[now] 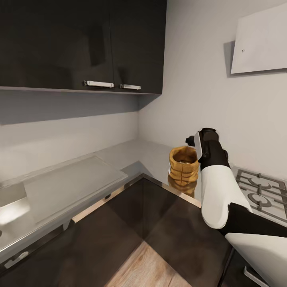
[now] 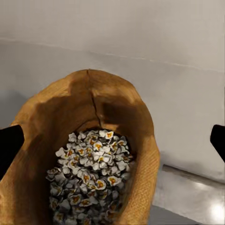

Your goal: In the kitchen, take the popcorn bag from the countertop, put it into the microwave, and heat it until the popcorn is cooked so the cooked popcorn ends up inside the bag.

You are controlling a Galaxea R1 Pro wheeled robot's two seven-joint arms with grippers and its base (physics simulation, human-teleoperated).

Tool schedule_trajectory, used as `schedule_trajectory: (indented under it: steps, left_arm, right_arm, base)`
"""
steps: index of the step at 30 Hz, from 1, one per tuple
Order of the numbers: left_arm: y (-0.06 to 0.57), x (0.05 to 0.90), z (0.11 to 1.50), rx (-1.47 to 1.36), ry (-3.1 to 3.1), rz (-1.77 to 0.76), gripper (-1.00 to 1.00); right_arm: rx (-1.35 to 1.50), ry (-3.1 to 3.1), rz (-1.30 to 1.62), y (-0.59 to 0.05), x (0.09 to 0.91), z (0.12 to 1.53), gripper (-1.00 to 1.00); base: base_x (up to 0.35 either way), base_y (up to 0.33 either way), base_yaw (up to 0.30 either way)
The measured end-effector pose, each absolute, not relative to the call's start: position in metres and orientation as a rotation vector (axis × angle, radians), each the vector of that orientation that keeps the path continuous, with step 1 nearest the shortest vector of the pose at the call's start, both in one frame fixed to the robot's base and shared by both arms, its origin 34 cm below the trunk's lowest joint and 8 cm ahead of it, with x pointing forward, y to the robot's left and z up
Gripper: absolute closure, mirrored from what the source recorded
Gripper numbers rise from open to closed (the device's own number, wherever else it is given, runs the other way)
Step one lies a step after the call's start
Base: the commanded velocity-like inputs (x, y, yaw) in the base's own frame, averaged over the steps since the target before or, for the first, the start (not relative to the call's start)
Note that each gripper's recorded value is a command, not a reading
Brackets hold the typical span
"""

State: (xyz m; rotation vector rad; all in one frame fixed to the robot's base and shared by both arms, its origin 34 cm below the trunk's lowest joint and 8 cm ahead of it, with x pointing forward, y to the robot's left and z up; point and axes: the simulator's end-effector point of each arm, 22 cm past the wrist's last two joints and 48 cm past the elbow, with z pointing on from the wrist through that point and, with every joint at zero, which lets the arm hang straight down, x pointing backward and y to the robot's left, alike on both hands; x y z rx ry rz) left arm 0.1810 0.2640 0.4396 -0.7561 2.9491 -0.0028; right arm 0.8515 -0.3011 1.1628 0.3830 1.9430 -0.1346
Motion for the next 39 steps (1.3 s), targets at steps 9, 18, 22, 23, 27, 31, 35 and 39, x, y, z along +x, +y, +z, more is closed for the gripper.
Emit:
schedule_trajectory:
  steps: [9, 18, 22, 23, 27, 31, 35, 39]
  left_arm:
    - [0.264, 0.181, 0.440, -0.756, 2.949, -0.004, -1.00]
    - [0.263, 0.181, 0.440, -0.760, 2.948, -0.006, -1.00]
    - [0.264, 0.181, 0.440, -0.759, 2.948, -0.005, -1.00]
    - [0.264, 0.181, 0.440, -0.758, 2.948, -0.005, -1.00]
    - [0.264, 0.181, 0.440, -0.758, 2.948, -0.005, -1.00]
    - [0.265, 0.181, 0.440, -0.759, 2.946, -0.002, -1.00]
    - [0.266, 0.181, 0.440, -0.758, 2.946, -0.001, -1.00]
    - [0.266, 0.181, 0.440, -0.757, 2.946, -0.001, -1.00]
  right_arm:
    - [0.326, 2.012, -0.125, -0.284, 0.858, 1.133, -1.00]
    - [0.368, 2.013, -0.187, -0.297, 0.854, 1.131, -1.00]
    - [0.380, 2.006, -0.193, -0.299, 0.854, 1.132, -1.00]
    - [0.381, 2.000, -0.192, -0.299, 0.855, 1.133, -1.00]
    - [0.367, 1.975, -0.183, -0.291, 0.864, 1.124, -1.00]
    - [0.353, 1.953, -0.187, -0.286, 0.870, 1.124, -1.00]
    - [0.353, 1.955, -0.186, -0.286, 0.869, 1.128, -1.00]
    - [0.361, 1.937, -0.188, -0.290, 0.868, 1.134, -1.00]
  base:
    - [0.000, 0.000, 0.000]
    - [-0.110, 0.000, 0.000]
    - [-0.024, 0.000, 0.000]
    - [-0.005, 0.000, 0.000]
    - [-0.001, 0.000, 0.000]
    - [0.003, 0.000, 0.000]
    - [0.056, 0.000, 0.000]
    - [0.247, 0.000, 0.000]
